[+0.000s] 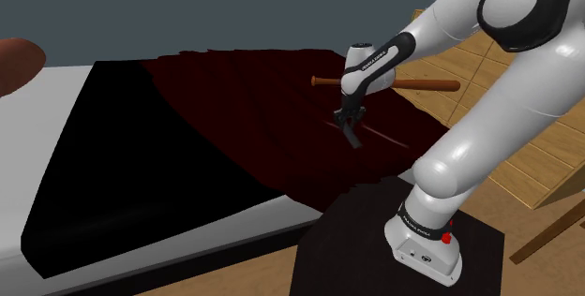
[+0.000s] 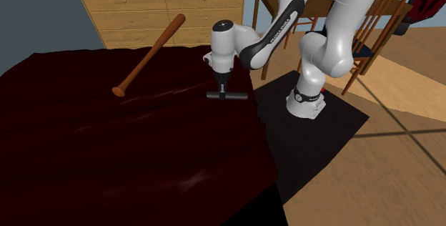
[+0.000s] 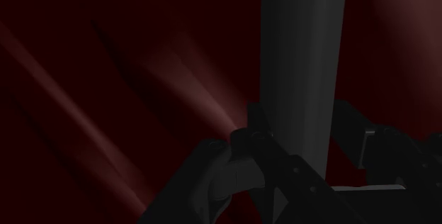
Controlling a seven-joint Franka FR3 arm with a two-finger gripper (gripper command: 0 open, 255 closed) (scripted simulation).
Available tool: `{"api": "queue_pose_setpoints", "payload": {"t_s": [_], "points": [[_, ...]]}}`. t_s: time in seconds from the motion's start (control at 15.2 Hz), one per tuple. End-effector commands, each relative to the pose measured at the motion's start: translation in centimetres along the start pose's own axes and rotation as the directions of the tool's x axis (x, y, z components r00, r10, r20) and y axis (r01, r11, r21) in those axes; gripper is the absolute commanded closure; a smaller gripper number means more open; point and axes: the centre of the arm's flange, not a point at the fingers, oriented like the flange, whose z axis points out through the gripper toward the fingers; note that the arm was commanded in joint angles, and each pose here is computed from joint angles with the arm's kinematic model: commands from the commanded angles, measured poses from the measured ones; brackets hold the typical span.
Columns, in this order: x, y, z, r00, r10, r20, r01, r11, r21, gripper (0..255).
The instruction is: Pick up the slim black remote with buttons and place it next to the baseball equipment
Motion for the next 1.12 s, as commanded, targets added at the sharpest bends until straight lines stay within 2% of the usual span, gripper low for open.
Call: {"api": "queue_pose_setpoints", "payload": {"t_s": [0.0,1.06], "points": [[0.1,0.0,-1.1,1.0,0.0,0.0,0.0,1.0,0.0,255],[0.2,0.7,-9.5,1.0,0.0,0.0,0.0,1.0,0.0,255]]}}
